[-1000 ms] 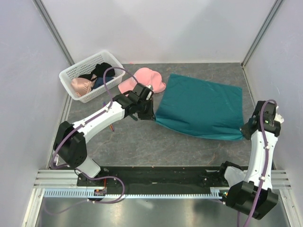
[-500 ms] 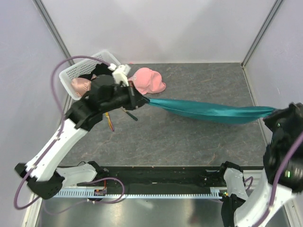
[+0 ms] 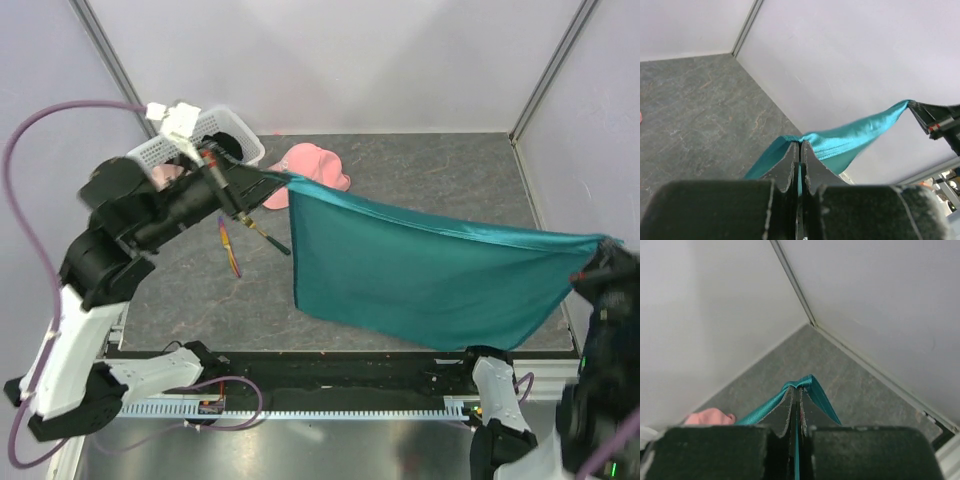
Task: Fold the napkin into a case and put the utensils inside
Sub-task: Flatten out the napkin at the center of the board.
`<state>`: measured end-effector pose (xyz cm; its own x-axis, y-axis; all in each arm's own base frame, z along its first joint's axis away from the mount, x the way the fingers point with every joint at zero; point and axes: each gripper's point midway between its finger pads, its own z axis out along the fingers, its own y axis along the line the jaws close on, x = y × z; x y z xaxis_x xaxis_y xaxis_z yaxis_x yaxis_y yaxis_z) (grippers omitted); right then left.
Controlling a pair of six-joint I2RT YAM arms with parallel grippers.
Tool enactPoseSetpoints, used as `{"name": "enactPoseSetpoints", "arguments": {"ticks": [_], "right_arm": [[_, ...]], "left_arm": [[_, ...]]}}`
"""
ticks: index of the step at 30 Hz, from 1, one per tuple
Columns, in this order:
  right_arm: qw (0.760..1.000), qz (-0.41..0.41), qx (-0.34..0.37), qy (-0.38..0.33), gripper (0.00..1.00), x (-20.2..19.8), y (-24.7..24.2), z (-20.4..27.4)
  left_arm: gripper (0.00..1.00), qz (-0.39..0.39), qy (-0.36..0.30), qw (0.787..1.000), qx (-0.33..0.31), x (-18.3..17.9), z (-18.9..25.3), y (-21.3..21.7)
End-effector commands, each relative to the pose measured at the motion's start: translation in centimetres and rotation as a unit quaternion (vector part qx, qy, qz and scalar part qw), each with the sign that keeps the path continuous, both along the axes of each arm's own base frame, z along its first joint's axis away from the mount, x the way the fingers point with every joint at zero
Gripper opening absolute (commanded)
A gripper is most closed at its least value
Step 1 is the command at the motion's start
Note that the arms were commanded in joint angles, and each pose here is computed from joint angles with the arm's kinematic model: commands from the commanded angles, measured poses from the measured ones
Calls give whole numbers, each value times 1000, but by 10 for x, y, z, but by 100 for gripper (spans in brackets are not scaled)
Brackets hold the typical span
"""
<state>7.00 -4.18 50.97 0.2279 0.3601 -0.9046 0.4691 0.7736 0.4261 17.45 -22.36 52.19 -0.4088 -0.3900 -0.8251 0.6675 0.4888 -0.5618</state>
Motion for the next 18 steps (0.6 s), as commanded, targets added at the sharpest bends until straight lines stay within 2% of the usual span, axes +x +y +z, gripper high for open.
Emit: {"name": "enactPoseSetpoints", "arguments": {"ticks": [1, 3, 4, 6, 7, 8, 10, 11, 13, 14, 16, 17, 18], "right_arm": [[984, 8, 62, 167, 0, 82, -29, -70], [974, 18, 91, 208, 0, 120, -37, -96], [969, 24, 99, 223, 0, 134, -40, -106], [959, 31, 124, 252, 0, 175, -49, -129], [953, 34, 135, 270, 0, 189, -51, -143], [938, 39, 152, 310, 0, 216, -56, -169], [930, 40, 167, 325, 0, 248, -64, -185], [917, 47, 183, 350, 0, 273, -67, -210], [923, 64, 195, 326, 0, 312, -70, -218], [913, 69, 210, 344, 0, 331, -71, -241], [917, 86, 207, 330, 0, 361, -69, -246], [908, 89, 213, 351, 0, 376, -69, -269], [910, 92, 208, 347, 0, 387, -71, -268]], "left_arm": [[2, 30, 92, 994, 57, 70, -59, -47], [2, 46, 103, 991, 68, 91, -68, -55], [2, 51, 130, 986, 86, 111, -91, -68], [2, 63, 144, 984, 90, 134, -101, -76], [2, 67, 164, 979, 105, 152, -122, -86], [2, 73, 158, 980, 100, 167, -120, -90], [2, 83, 159, 977, 112, 191, -132, -95], [2, 85, 170, 975, 114, 216, -146, -100], [2, 96, 182, 972, 114, 246, -161, -98], [2, 96, 189, 970, 117, 264, -175, -105], [2, 101, 191, 971, 105, 289, -180, -105], [2, 94, 209, 967, 112, 303, -206, -112], [2, 92, 211, 968, 105, 312, -211, -115]]}}
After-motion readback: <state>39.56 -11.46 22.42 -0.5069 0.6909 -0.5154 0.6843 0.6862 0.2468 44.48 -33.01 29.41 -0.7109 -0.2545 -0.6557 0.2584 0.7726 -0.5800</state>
